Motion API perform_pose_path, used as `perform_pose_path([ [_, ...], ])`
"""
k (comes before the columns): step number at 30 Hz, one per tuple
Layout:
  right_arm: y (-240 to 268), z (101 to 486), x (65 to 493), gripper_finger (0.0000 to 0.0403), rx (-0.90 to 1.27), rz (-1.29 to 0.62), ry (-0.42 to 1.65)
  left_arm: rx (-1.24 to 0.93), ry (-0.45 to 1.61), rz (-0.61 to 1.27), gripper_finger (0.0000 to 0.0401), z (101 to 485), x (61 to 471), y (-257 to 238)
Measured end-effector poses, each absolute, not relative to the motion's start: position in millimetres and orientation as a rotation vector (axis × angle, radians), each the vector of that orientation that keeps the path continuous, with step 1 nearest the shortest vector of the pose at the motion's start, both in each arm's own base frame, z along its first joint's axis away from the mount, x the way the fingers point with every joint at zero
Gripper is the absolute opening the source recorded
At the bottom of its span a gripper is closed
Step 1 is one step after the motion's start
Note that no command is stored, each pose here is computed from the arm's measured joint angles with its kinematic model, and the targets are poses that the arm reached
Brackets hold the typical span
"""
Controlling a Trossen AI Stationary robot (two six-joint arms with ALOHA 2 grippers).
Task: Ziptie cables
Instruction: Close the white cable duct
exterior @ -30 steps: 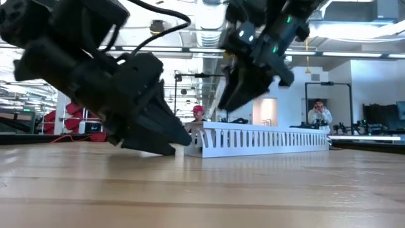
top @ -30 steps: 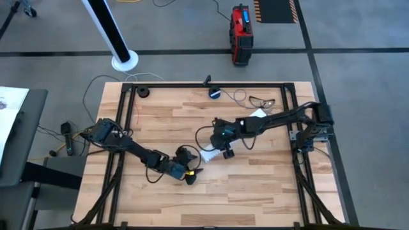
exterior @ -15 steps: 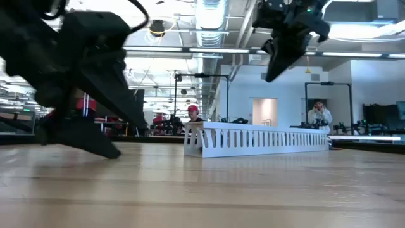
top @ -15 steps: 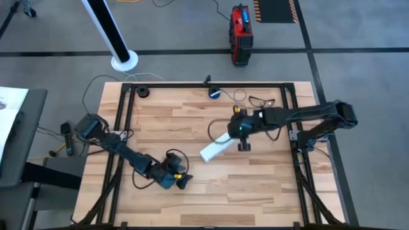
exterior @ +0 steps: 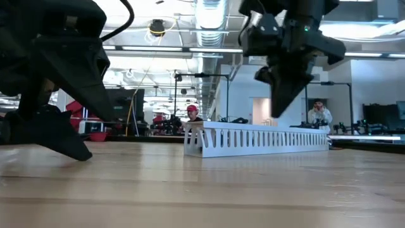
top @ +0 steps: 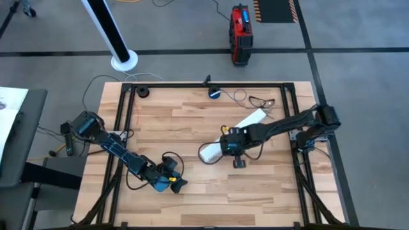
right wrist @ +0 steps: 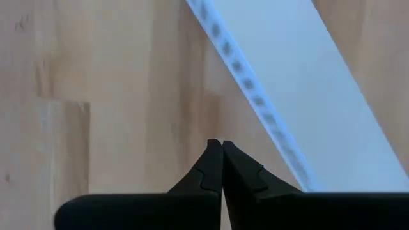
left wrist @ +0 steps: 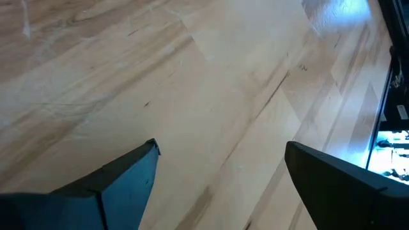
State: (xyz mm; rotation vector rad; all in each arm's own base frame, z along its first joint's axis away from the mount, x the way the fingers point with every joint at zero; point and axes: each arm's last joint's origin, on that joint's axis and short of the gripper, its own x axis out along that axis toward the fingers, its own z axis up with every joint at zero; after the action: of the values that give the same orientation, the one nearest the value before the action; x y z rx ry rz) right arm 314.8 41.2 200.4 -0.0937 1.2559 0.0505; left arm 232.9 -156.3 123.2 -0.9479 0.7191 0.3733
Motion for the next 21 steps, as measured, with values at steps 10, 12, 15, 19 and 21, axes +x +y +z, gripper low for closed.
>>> perform_pose_path([
  [10, 9.5, 164.8, 351.2, 0.0, 0.02, 0.035, 1.165, -0.942, 0.744, 0.376, 0.0336, 124.0, 232.2, -155.3],
  [12, 2.4, 164.2, 361.4, 0.0, 0.034, 0.022, 1.114, -0.926, 0.765, 0.365, 0.0336, 123.8, 231.5, -155.6],
  [15, -12.6, 170.2, 377.0, 0.0, 0.059, -0.017, 1.064, -0.909, 0.775, 0.359, 0.0336, 123.7, 230.8, -155.9],
  [19, -18.6, 219.6, 391.0, 0.0, 0.055, -0.025, 0.863, -0.879, 0.726, 0.402, 0.0336, 123.8, 230.2, -153.9],
  [21, -15.1, 265.2, 384.5, 0.0, 0.065, 0.036, 0.693, -0.837, 0.654, 0.457, 0.0336, 128.0, 227.7, -149.3],
])
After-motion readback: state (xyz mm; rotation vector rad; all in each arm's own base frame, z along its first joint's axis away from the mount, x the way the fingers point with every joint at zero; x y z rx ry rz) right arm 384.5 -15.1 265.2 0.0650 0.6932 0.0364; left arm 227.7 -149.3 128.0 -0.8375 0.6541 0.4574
